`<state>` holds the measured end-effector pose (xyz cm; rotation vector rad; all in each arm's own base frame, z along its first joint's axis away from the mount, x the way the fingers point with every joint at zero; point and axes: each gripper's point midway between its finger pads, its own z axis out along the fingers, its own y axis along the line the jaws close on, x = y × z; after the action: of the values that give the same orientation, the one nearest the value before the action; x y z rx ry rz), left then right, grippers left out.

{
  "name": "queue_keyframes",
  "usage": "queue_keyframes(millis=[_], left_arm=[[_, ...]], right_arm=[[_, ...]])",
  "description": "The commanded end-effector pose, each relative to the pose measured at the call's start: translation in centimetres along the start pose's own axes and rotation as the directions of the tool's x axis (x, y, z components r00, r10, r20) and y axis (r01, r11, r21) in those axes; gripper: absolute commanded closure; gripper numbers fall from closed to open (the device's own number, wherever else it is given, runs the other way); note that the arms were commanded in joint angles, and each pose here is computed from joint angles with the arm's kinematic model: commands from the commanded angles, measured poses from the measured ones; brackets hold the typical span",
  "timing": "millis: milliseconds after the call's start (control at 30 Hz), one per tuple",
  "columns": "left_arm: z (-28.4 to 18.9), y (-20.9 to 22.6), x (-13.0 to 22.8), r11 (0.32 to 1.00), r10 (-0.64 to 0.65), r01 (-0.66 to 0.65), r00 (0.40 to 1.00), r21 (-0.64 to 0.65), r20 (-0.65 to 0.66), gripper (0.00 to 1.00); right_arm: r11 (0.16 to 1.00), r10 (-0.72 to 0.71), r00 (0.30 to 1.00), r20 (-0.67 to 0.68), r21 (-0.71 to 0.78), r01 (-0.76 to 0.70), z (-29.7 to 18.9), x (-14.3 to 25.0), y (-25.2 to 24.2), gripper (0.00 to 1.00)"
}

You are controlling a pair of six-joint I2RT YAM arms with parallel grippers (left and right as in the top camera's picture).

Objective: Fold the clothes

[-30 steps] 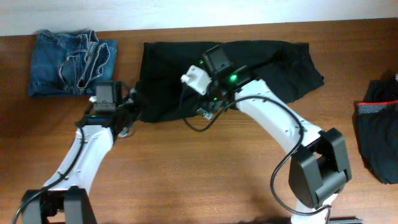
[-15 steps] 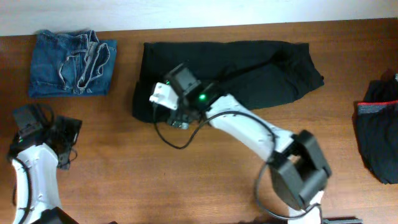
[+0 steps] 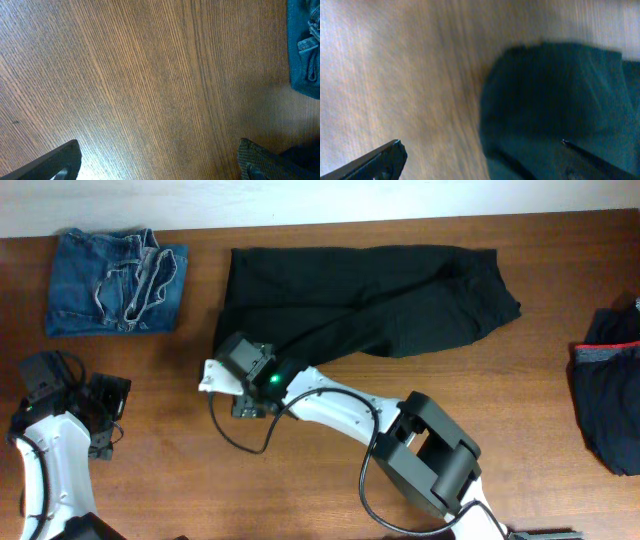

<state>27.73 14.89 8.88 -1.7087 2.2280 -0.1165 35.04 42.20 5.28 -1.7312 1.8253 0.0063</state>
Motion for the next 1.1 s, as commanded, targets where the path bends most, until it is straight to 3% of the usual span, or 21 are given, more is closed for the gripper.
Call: queue_keyframes(millis=[0, 300, 600, 867, 1000, 1033, 1067], left_arm=[[-0.8, -0.5, -0.5, 1.0, 0.018, -0.019, 1.0, 0.023, 0.02, 0.01], [-0.8, -0.5, -0.5, 1.0, 0.018, -0.018, 1.0, 0.021, 0.018, 0.01], [-0.8, -0.5, -0.5, 1.0, 0.018, -0.018, 1.0, 0.021, 0.018, 0.01], [-0.8, -0.5, -0.5, 1.0, 0.018, -0.018, 1.0, 0.021, 0.018, 0.01], [-0.8, -0.5, -0.5, 1.0, 0.018, -0.019, 1.0, 0.021, 0.018, 0.01], [-0.8, -0.5, -0.5, 1.0, 0.018, -0.018, 1.0, 0.021, 0.018, 0.01], [-0.8, -0.5, -0.5, 1.0, 0.018, -0.018, 1.0, 0.021, 0.018, 0.01]], right_arm=[[1.0, -0.017, 1.0, -0.001, 0.007, 0.017, 0.7, -0.3, 0.2, 0.01], [0.991, 0.015, 0.999, 0.048, 0.13, -0.022, 2.4, -0.6, -3.0, 0.01], [0.988, 0.053, 0.998, 0.025, 0.141, -0.056, 3.1, 1.5, -4.8, 0.04], [0.992, 0.053, 0.999, -0.009, 0.111, -0.052, 4.8, 2.6, -3.4, 0.07], [0.992, 0.054, 0.998, -0.014, 0.119, -0.052, 4.8, 2.8, -3.6, 0.22], [0.991, 0.055, 0.998, -0.016, 0.127, -0.052, 4.7, 2.8, -3.7, 0.42], [0.988, 0.057, 0.998, -0.021, 0.143, -0.054, 4.7, 2.9, -4.1, 0.5]])
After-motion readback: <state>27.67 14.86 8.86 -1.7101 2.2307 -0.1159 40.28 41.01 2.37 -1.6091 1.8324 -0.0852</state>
